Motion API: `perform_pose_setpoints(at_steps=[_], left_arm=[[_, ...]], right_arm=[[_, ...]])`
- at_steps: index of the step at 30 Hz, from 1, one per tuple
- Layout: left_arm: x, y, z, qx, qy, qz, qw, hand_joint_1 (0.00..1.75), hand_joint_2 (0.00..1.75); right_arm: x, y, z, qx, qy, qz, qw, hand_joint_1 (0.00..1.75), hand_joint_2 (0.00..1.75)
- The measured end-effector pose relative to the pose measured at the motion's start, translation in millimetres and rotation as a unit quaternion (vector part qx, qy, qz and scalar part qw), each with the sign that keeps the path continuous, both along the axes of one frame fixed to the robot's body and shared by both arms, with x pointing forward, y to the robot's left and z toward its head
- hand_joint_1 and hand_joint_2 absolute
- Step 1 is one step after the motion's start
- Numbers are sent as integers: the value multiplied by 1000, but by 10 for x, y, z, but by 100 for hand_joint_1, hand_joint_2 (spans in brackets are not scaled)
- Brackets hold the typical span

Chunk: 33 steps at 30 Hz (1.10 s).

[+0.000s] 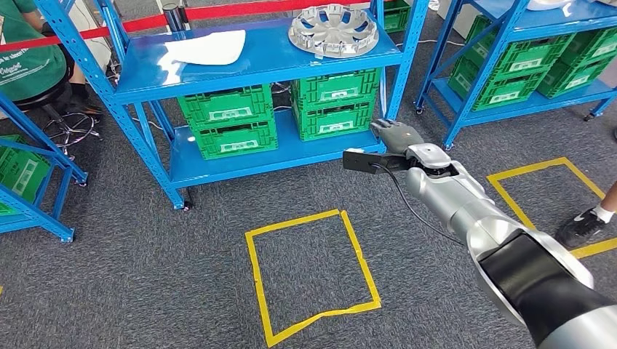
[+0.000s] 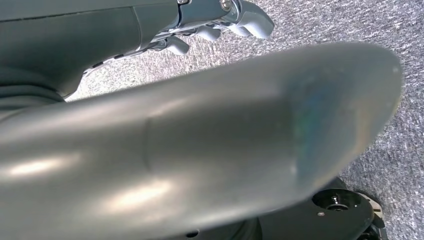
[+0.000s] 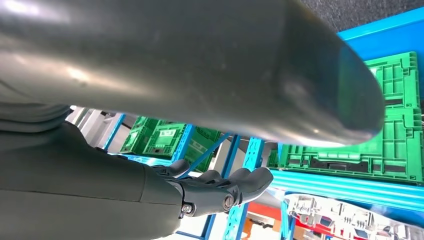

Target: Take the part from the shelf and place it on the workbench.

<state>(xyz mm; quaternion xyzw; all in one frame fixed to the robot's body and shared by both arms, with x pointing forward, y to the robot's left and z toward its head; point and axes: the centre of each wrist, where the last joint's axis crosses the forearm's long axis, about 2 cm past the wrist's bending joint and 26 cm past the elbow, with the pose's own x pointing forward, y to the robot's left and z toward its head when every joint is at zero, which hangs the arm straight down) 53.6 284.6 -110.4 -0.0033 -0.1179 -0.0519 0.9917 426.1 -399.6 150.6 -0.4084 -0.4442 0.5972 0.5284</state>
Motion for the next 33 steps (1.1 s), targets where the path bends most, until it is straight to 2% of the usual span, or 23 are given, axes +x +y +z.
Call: perform_pose_setpoints(at_steps=[29,33], left_arm=[[-2,-12,0,-2,12,-3,1000,0,0],[-8,-16,-1,-3,15,6,1000,0,0]], right_arm=[[88,90,112,-5,-14,5,1000,0,0],[122,191,136,-6,-15,14,1000,0,0]])
